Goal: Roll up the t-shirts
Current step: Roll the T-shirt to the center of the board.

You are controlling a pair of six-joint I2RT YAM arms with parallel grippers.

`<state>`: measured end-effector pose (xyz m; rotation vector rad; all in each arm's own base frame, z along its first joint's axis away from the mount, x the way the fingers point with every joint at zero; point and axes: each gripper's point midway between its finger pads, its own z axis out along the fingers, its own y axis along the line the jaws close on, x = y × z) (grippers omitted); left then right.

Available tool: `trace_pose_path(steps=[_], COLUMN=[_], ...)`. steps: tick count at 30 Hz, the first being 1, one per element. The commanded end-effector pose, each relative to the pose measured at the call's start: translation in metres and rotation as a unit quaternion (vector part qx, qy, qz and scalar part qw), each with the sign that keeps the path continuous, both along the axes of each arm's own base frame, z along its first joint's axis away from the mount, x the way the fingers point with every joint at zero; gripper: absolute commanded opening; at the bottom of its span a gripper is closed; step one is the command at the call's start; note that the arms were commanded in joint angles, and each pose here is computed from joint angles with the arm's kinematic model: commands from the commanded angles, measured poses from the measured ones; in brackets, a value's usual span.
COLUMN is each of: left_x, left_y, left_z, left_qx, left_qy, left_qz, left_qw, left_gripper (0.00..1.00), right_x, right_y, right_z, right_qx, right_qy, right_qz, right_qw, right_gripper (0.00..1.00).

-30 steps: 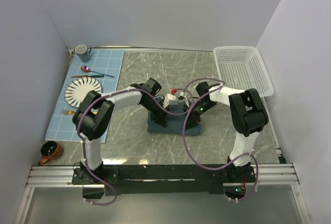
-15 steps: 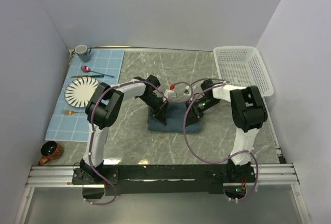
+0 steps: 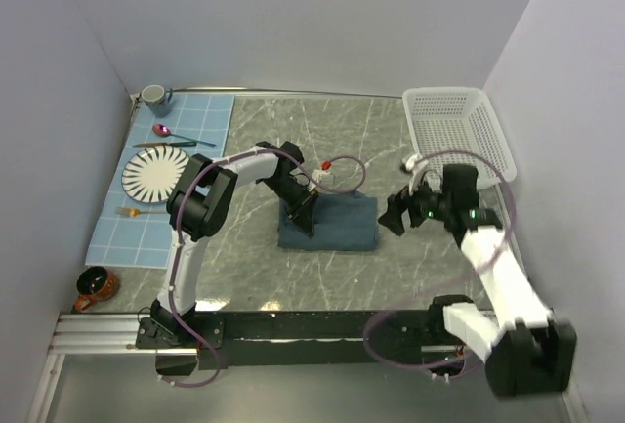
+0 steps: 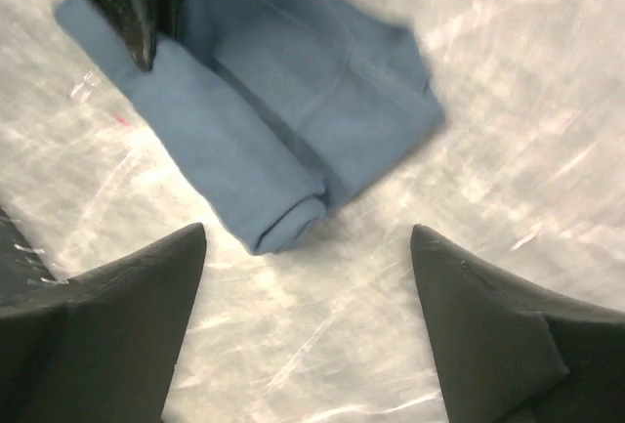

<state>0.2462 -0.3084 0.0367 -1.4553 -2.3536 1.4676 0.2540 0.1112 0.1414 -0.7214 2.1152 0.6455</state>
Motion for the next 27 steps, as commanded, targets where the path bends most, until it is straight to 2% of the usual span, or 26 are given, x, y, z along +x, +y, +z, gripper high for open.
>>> trace_pose_path(steps=[1,2,3,4,6,7,10,13,17,18,23,24,27], left_x=[-0.008,-0.009,-0.007,-0.006,-0.006,-0.003,-0.003,-0.004,-0.011,-0.012,-0.017,-0.017,-0.017], left_y=[0.031,0.032,0.032,0.031,0.029,0.027,0.023,0.023,0.026,0.027,0.028,0.027,0.024], left_z=[-0.042,-0.042,-0.042,-0.042,-0.041,-0.041,-0.041,-0.042,-0.044,-0.044,-0.044,-0.043,-0.042], left_qx=[0.092,0.094,0.097,0.096,0.094,0.090,0.088,0.089,0.095,0.096,0.096,0.094,0.089], left_qy=[-0.005,-0.006,-0.007,-0.008,-0.006,-0.011,-0.004,0.005,0.020,0.022,0.029,0.032,0.037], left_qz=[-0.017,-0.016,-0.013,-0.010,-0.004,-0.001,0.008,0.016,0.013,0.013,0.016,0.017,0.020], left_qw=[0.996,0.995,0.995,0.995,0.996,0.996,0.996,0.996,0.995,0.995,0.995,0.995,0.995], left_gripper=[0.10,0.11,0.11,0.11,0.11,0.11,0.11,0.11,0.11,0.11,0.12,0.12,0.12], right_x=[-0.010,-0.023,-0.021,-0.029,-0.037,-0.041,-0.037,-0.040,-0.040,-0.037,-0.035,-0.031,-0.026], right_y=[0.017,0.031,0.038,0.043,0.060,0.060,0.075,0.087,0.092,0.094,0.090,0.093,0.091], right_z=[0.014,-0.002,0.020,0.001,0.003,-0.020,-0.022,-0.031,-0.057,-0.051,-0.086,-0.078,-0.091], right_qx=[-0.089,-0.113,-0.124,-0.142,-0.161,-0.197,-0.223,-0.227,-0.253,-0.256,-0.295,-0.297,-0.317], right_qy=[-0.205,-0.227,-0.317,-0.334,-0.407,-0.421,-0.495,-0.516,-0.518,-0.539,-0.522,-0.540,-0.532], right_qz=[0.069,0.101,0.116,0.138,0.180,0.213,0.233,0.270,0.300,0.295,0.322,0.313,0.319], right_qw=[0.972,0.962,0.933,0.921,0.881,0.859,0.807,0.781,0.760,0.746,0.733,0.723,0.717], right_gripper=[1.00,1.00,1.00,1.00,1.00,1.00,1.00,1.00,0.98,0.98,0.94,0.93,0.91])
